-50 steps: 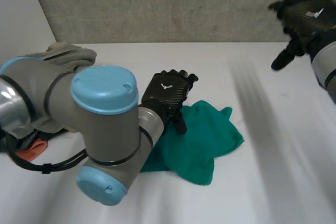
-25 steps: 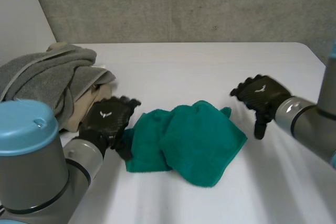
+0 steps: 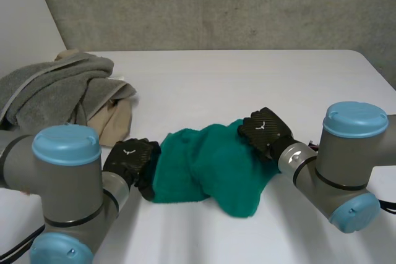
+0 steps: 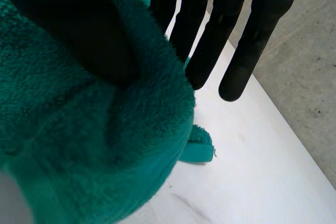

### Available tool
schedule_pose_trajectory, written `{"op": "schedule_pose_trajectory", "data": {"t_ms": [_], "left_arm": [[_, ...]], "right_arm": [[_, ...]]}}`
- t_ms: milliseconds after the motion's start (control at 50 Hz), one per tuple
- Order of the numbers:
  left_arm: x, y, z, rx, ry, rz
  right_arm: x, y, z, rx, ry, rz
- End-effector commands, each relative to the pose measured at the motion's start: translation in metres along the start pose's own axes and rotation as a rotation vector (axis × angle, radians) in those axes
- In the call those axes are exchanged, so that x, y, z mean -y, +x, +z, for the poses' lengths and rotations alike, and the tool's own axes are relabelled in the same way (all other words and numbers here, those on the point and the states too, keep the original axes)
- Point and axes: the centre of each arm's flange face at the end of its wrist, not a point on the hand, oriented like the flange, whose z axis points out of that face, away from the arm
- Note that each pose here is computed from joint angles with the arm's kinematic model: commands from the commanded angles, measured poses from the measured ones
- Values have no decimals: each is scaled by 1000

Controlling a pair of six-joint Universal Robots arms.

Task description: Fold the laundry.

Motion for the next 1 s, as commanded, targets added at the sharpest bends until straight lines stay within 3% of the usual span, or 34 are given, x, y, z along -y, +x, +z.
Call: {"op": "schedule_pose_trajectory", "data": {"t_ms": [20,280,480,580,640,680,720,860,920,1000], "left_arm": [[6,8,10,-14,17,12],[-1,26,25,-54,-88,33],[3,30,24,-64,-105,-13],[2,32,28,-69,-94,-1],[21,34,41,-68,8,-12],[59,33,53,-54,172,-39],[124,28,60,-31,422,-82],[252,-13,32,95,929,-68],[275,-18,13,123,1041,-60],[270,-14,12,103,1029,-48]], "right_arm": [[3,5,-2,-11,-9,4],[50,20,-77,-12,-25,15],[91,30,-136,-90,82,-9],[93,31,-139,-80,69,16],[89,39,-131,-99,60,39],[81,52,-108,-129,46,55],[87,67,-89,-183,89,46],[117,112,-73,-411,262,67],[119,112,-72,-425,299,73],[114,87,-83,-338,284,60]]}}
